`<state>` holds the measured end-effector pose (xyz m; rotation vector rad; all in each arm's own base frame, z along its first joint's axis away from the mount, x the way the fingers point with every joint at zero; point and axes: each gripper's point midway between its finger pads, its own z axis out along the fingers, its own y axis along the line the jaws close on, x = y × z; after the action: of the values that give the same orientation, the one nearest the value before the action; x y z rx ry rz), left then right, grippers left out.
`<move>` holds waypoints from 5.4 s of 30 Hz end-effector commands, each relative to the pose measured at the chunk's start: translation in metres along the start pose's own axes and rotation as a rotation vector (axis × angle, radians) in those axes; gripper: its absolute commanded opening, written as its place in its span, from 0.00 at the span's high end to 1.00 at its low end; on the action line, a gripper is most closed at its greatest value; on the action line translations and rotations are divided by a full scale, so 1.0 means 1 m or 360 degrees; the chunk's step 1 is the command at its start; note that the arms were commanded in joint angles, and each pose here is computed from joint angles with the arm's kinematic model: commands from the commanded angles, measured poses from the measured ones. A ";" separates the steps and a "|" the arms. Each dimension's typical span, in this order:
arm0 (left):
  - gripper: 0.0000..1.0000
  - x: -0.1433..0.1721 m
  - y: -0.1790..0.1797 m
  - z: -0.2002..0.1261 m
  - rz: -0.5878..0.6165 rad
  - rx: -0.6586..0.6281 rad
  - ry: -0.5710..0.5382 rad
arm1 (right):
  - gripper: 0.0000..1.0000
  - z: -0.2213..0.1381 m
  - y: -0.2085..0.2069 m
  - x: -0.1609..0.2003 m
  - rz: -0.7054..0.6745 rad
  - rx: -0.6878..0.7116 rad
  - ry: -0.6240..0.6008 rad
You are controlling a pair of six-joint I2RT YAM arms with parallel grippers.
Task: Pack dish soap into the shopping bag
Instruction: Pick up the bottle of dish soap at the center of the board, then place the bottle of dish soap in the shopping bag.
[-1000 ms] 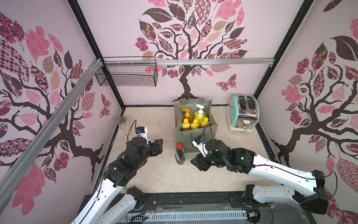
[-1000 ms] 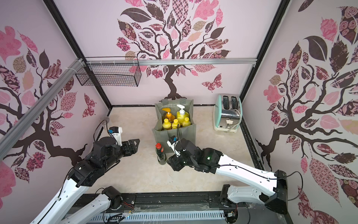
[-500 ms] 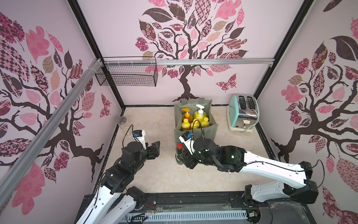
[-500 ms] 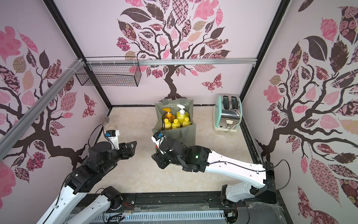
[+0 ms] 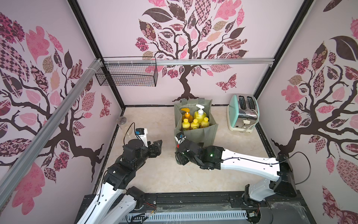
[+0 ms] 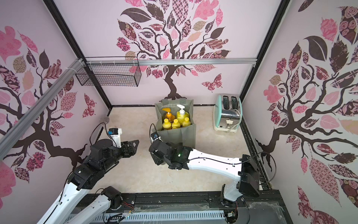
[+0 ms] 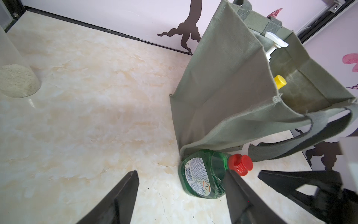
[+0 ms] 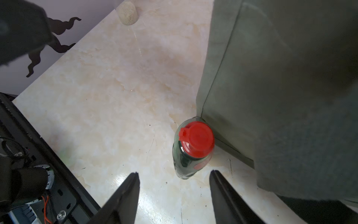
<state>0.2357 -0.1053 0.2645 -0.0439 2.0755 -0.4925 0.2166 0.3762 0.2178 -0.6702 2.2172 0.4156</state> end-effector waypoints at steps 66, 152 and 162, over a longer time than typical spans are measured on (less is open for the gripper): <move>1.00 -0.012 -0.084 0.076 0.0027 0.0487 0.0355 | 1.00 -0.287 -0.059 -0.194 0.0087 -0.0273 -0.0895; 1.00 -0.098 -0.125 0.043 0.0103 0.0645 0.0048 | 1.00 0.007 -0.129 -0.217 0.0412 0.0352 -0.0826; 1.00 -0.105 -0.127 0.042 0.0098 0.0650 0.0017 | 1.00 0.023 -0.130 -0.200 0.0230 0.0455 -0.0730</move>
<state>0.3056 -0.2080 0.3031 0.2080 2.1911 -0.8079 0.4097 0.3639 0.3059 -0.2841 1.9430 0.3365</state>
